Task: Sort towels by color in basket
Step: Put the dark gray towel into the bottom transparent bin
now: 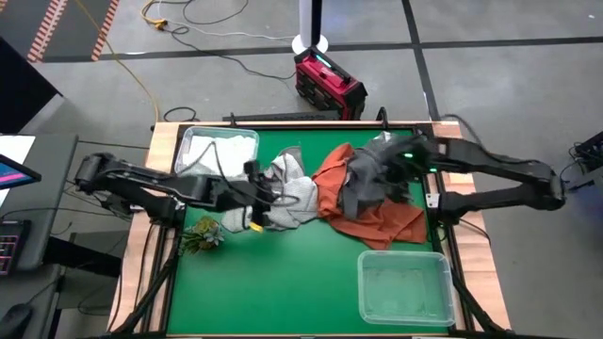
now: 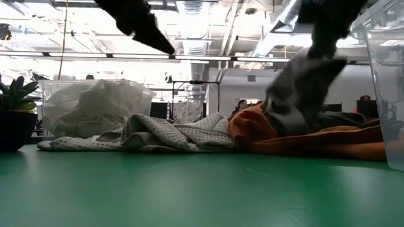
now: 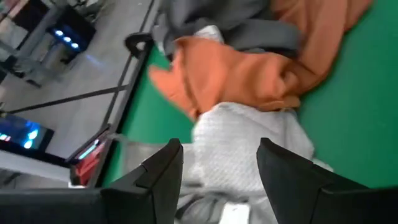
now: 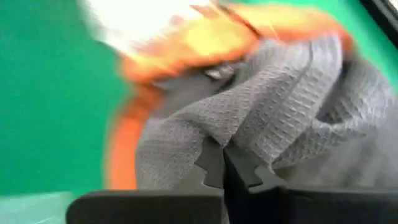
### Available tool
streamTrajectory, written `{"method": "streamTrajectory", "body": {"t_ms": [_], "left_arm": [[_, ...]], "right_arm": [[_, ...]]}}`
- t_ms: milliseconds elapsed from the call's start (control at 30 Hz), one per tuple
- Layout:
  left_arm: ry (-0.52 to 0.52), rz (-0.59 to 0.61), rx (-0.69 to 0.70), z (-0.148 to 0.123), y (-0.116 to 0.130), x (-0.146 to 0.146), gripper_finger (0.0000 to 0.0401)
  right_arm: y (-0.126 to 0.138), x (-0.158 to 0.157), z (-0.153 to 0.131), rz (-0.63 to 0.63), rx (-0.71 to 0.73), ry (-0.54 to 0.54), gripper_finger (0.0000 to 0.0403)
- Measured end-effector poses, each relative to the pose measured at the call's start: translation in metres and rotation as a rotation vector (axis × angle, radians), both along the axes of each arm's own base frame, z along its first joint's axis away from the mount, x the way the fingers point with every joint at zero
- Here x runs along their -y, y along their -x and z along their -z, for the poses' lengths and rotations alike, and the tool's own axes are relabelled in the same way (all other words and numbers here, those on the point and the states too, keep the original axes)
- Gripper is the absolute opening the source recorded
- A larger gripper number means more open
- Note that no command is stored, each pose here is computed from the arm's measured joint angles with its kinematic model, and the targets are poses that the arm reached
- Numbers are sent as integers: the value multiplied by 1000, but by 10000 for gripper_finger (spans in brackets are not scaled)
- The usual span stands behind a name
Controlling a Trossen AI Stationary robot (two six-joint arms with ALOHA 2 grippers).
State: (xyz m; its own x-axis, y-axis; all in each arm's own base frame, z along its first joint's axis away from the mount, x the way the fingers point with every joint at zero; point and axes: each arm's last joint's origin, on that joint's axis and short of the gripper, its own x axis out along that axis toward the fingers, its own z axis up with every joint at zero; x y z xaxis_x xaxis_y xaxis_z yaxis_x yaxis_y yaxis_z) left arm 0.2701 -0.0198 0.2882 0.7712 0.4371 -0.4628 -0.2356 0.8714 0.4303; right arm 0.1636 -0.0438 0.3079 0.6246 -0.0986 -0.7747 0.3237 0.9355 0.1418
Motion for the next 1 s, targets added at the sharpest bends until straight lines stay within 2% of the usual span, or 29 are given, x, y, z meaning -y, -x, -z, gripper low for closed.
{"method": "streamTrajectory", "body": {"t_ms": [167, 433, 567, 733, 900, 1000], "left_arm": [[1, -55, 30, -18, 21, -16, 196], [-6, -143, 64, -29, 33, -44, 196], [7, -171, 74, -31, 36, -56, 196], [42, -189, 70, -30, 39, -71, 196], [59, -224, 65, -29, 43, -87, 196], [77, -233, 69, -29, 45, -95, 196]], "right_arm": [[29, -37, -43, -342, 307, 0, 16], [78, -64, -106, -608, 970, 118, 16], [95, -68, -129, -672, 1247, 140, 26], [105, -72, -151, -724, 1537, 275, 29], [96, -79, -170, -694, 1776, 297, 22], [84, -85, -176, -671, 1864, 293, 26]]}}
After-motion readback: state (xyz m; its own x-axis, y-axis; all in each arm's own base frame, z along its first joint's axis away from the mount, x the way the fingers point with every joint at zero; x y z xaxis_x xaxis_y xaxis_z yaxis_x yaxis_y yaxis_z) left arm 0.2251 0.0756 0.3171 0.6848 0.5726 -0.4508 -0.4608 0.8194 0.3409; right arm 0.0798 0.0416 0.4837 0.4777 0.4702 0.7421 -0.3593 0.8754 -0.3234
